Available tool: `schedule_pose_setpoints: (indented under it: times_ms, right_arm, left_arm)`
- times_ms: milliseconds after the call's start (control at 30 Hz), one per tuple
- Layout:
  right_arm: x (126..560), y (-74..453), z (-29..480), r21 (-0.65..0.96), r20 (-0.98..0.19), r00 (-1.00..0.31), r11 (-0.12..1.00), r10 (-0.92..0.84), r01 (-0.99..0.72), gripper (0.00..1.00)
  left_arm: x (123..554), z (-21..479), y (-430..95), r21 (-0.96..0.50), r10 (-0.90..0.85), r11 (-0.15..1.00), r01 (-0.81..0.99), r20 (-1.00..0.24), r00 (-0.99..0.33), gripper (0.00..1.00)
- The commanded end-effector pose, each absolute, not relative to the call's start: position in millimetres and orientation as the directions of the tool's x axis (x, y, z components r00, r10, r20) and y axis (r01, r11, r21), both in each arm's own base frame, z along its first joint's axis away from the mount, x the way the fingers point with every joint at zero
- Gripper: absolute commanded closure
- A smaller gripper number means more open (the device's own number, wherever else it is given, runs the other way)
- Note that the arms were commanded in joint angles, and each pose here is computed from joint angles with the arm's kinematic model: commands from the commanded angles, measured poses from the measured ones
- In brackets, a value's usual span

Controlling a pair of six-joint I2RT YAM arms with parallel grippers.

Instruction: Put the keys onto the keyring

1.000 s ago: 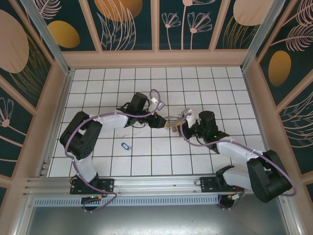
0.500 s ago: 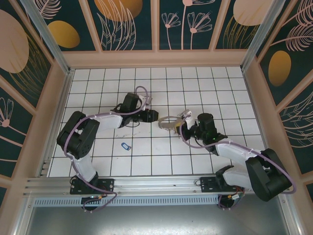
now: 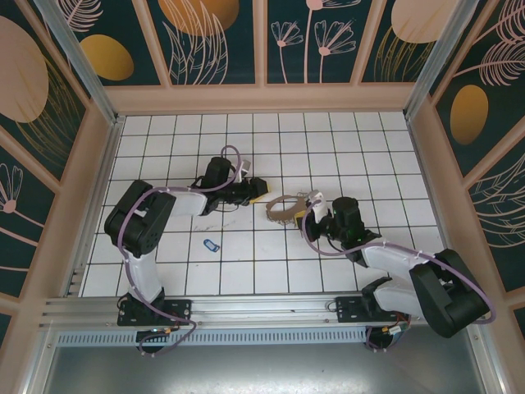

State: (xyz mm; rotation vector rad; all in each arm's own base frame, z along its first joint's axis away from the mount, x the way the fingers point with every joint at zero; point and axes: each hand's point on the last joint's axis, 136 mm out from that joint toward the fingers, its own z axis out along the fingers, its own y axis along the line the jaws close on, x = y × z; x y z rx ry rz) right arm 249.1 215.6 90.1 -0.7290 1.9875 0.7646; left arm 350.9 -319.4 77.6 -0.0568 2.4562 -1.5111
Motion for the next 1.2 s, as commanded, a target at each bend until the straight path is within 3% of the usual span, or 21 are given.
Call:
schedule_pose_setpoints:
  times_ms: [0,467,600,767,833,1000,1167]
  right_arm:
    - [251.6,220.2,104.9,0.223,-0.9,-0.404,0.625,-0.162,-0.748,1.0]
    - [251.0,219.3,103.4,0.219,-0.902,-0.4,0.627,-0.163,-0.748,1.0]
    - [252.3,216.9,100.6,0.21,-0.9,-0.402,0.64,-0.169,-0.739,1.0]
    - [253.2,214.7,98.9,0.231,-0.892,-0.426,0.656,-0.153,-0.719,1.0]
    - [255.5,211.4,97.4,0.243,-0.887,-0.442,0.678,-0.134,-0.694,1.0]
    - [258.9,205.9,99.5,0.278,-0.888,-0.455,0.708,-0.068,-0.649,1.0]
    - [262.7,200.9,116.1,0.275,-0.925,-0.38,0.725,0.019,-0.632,1.0]
  left_arm:
    - [340.7,55.0,-323.0,-0.869,-0.132,0.494,0.011,-0.087,-0.987,0.49]
    - [330.3,49.6,-353.3,-0.882,-0.017,0.471,0.026,-0.039,-0.999,0.52]
    - [331.0,57.0,-355.4,-0.891,-0.015,0.453,0.038,-0.05,-0.999,0.62]
    - [338.3,73.1,-356.2,-0.907,-0.065,0.419,0.045,-0.08,-0.995,0.93]
    - [340.8,81.2,-355.5,-0.914,-0.092,0.401,0.056,-0.101,-0.991,1.0]
    - [346.7,97.1,-348.2,-0.935,-0.183,0.352,0.05,-0.121,-0.976,1.0]
    - [347.5,113.2,-341.6,-0.968,-0.283,0.252,-0.003,-0.071,-0.957,1.0]
